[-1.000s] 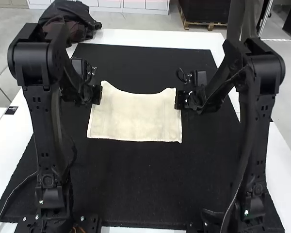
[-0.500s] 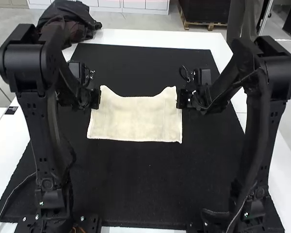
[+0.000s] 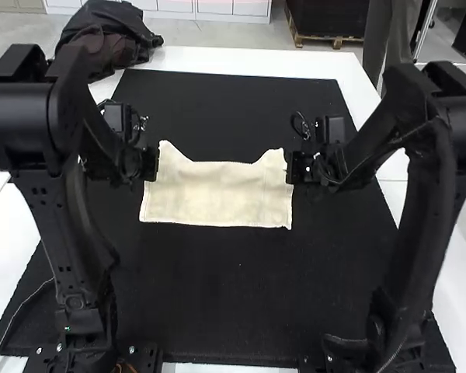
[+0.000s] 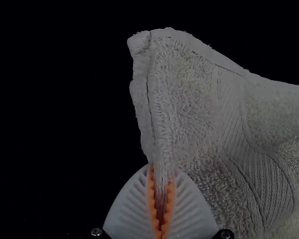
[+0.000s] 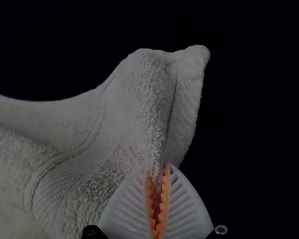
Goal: Fold the towel.
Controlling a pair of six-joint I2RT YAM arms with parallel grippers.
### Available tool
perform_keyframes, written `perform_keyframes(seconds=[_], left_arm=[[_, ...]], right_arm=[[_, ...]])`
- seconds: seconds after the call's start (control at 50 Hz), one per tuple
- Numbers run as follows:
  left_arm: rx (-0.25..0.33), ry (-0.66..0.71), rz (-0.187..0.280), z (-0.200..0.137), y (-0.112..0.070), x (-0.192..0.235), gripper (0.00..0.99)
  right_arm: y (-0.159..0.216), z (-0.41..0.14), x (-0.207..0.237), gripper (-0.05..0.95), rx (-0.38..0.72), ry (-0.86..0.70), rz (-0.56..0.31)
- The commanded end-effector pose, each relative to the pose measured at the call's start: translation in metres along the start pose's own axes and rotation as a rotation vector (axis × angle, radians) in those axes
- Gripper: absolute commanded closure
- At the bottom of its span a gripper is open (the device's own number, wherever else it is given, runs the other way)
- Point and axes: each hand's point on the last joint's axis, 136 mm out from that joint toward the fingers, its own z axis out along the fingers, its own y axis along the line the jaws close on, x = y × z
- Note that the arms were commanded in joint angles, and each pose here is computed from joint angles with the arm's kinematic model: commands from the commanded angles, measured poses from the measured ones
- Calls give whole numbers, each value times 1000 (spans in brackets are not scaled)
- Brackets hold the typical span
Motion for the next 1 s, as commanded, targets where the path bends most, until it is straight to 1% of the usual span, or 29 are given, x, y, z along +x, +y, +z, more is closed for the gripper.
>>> perform_keyframes(seconds=[0.0, 0.2, 0.32, 0.5, 0.72, 0.8, 0.98], left_arm=[[-15, -45, -36, -10, 5, -14, 970], [-12, -28, -52, -17, 3, -12, 970], [0, -7, -60, -22, 1, -7, 970], [-15, -18, -67, -33, 6, -5, 970], [-38, -13, -76, -45, 14, 8, 970], [-42, -8, -64, -47, 15, 13, 970], [-43, 3, -63, -50, 13, 23, 970]], right_arm=[[1, -14, -14, 923, -10, -39, 9], [6, -27, -15, 923, -24, -36, 15], [8, -32, -10, 923, -31, -17, 17], [9, -42, 0, 923, -36, 2, 7], [7, -53, 16, 923, -41, 29, 22], [8, -55, 20, 923, -46, 44, 19], [6, -57, 33, 923, -59, 84, 30]])
